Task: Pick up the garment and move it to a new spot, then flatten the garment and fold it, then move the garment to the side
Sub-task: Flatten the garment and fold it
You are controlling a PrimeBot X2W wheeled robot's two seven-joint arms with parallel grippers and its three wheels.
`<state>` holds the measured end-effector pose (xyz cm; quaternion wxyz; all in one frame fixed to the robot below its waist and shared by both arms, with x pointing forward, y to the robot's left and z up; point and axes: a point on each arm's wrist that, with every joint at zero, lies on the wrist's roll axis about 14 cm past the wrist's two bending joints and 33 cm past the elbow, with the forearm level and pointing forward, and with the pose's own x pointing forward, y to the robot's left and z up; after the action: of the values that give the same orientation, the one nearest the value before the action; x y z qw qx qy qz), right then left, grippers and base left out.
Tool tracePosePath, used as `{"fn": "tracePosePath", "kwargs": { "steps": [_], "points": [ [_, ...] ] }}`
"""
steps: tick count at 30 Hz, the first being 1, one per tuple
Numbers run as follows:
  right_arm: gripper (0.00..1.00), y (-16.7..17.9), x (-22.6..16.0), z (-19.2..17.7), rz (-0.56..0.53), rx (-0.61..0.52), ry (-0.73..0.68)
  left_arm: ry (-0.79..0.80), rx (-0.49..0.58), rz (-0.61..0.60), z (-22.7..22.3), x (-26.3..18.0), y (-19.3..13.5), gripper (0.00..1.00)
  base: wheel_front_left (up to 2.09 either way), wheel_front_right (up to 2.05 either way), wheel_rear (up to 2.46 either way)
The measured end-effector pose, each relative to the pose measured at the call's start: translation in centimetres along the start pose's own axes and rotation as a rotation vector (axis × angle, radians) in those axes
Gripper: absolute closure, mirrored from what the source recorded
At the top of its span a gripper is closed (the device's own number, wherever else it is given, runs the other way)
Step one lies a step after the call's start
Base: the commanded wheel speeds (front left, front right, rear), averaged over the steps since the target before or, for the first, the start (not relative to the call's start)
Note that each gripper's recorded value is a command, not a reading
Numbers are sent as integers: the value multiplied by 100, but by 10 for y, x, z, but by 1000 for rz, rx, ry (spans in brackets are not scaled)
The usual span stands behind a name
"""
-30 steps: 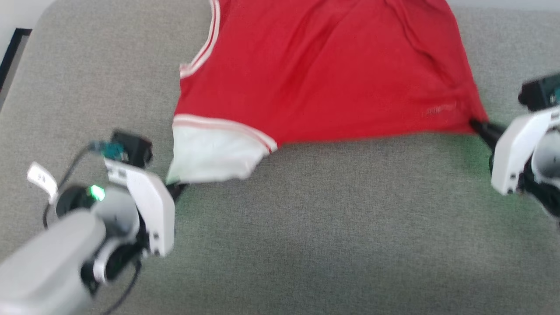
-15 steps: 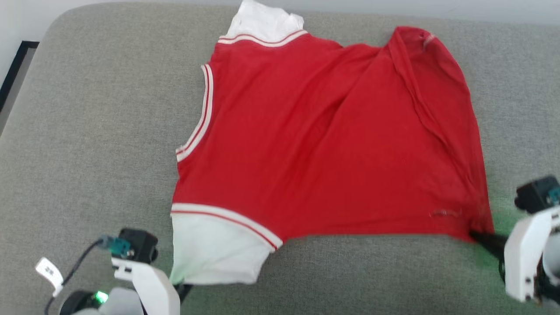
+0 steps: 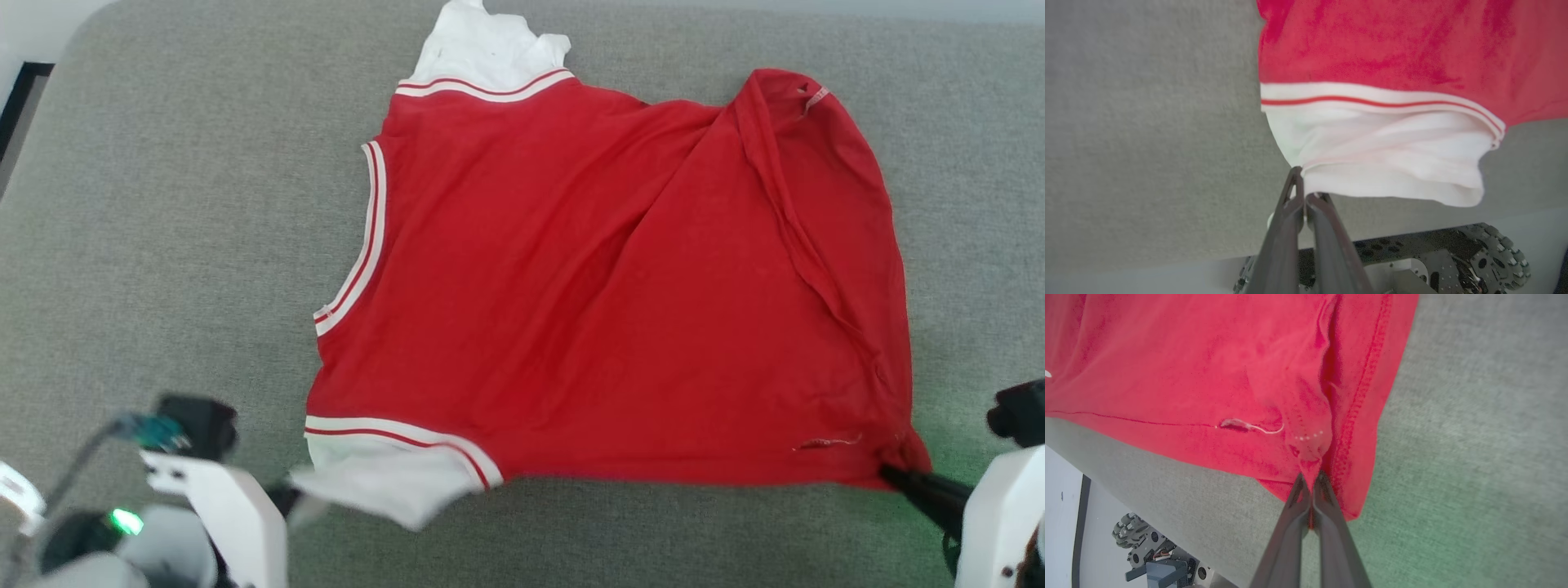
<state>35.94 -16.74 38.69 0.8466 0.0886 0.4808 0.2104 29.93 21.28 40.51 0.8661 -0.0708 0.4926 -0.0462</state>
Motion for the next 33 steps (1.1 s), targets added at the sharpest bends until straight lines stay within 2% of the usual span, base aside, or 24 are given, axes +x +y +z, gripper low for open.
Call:
{"fn": "tracePosePath", "kwargs": {
  "steps": [8, 12, 16, 22, 29, 30, 31, 32, 33],
  "points": [
    [100, 0, -9, 55, -14, -28, -160, -263, 211, 55, 106, -16, 12, 100, 0, 0, 0],
    [100, -1, -6, 89, -23, -61, -236, -335, 304, 53, 148, -13, 9, 100, 0, 0, 0],
    [100, -9, 6, 114, -53, -96, -266, -358, 360, 24, 176, 9, 0, 100, 0, 0, 0],
    [100, -19, 38, 131, -82, -138, -238, -245, 344, -11, 176, 65, -3, 100, 0, 0, 0],
    [100, -24, 69, 120, -78, -127, -150, -81, 306, -19, 150, 111, 6, 100, 0, 0, 0],
    [88, -24, 70, 121, -77, -135, -144, -68, 300, -20, 148, 113, 7, 100, 0, 0, 0],
    [72, -23, 71, 123, -71, -131, -152, -59, 293, -18, 148, 115, 9, 100, 0, 0, 0],
    [48, -22, 71, 125, -70, -129, -163, -53, 290, -17, 148, 116, 10, 98, 0, 0, 0],
    [2, -22, 71, 125, -72, -133, -165, -55, 284, -8, 149, 116, 13, 79, 0, 0, 0]
  ]
}}
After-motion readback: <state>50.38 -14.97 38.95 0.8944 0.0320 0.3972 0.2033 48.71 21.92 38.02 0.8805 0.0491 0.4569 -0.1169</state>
